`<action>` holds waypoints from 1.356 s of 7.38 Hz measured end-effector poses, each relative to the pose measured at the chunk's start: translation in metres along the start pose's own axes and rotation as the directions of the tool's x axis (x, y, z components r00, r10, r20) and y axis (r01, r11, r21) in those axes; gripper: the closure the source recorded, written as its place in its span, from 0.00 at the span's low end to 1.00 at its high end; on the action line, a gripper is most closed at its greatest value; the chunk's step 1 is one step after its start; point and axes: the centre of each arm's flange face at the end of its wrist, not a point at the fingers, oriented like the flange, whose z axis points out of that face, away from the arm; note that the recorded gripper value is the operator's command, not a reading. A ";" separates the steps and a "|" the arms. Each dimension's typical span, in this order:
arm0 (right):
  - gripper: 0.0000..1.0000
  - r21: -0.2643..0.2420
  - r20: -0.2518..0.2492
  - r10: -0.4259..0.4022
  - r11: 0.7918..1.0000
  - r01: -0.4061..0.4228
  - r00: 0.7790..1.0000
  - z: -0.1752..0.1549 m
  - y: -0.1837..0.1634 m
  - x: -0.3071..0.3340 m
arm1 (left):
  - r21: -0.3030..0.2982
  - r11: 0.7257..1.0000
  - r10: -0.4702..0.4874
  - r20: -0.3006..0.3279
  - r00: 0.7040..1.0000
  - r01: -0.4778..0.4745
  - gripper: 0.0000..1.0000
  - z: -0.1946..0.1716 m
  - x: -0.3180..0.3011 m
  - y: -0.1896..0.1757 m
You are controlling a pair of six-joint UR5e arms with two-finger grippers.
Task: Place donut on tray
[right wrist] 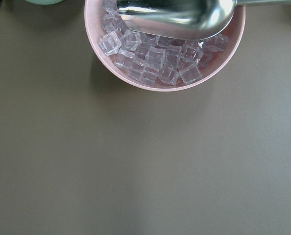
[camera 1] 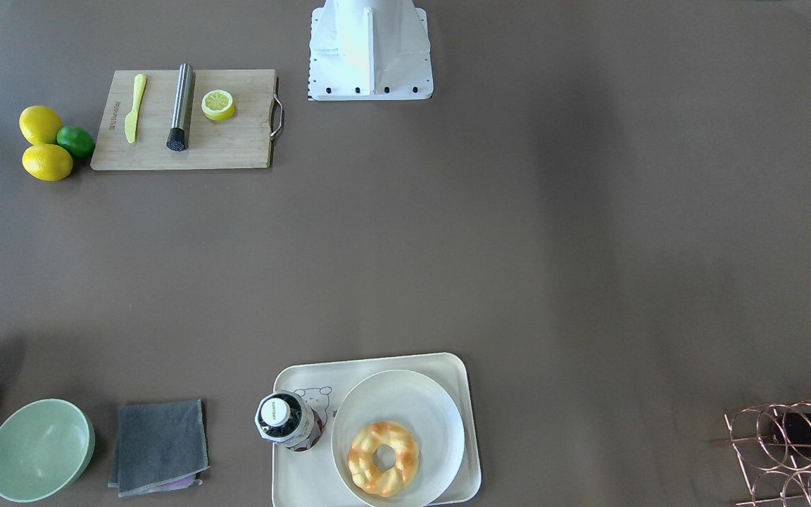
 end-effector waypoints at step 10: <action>0.00 -0.025 -0.040 0.024 0.999 -0.025 0.999 0.008 0.018 0.015 | -0.069 0.998 0.003 0.126 0.992 0.005 0.03 -0.015 -0.025 0.003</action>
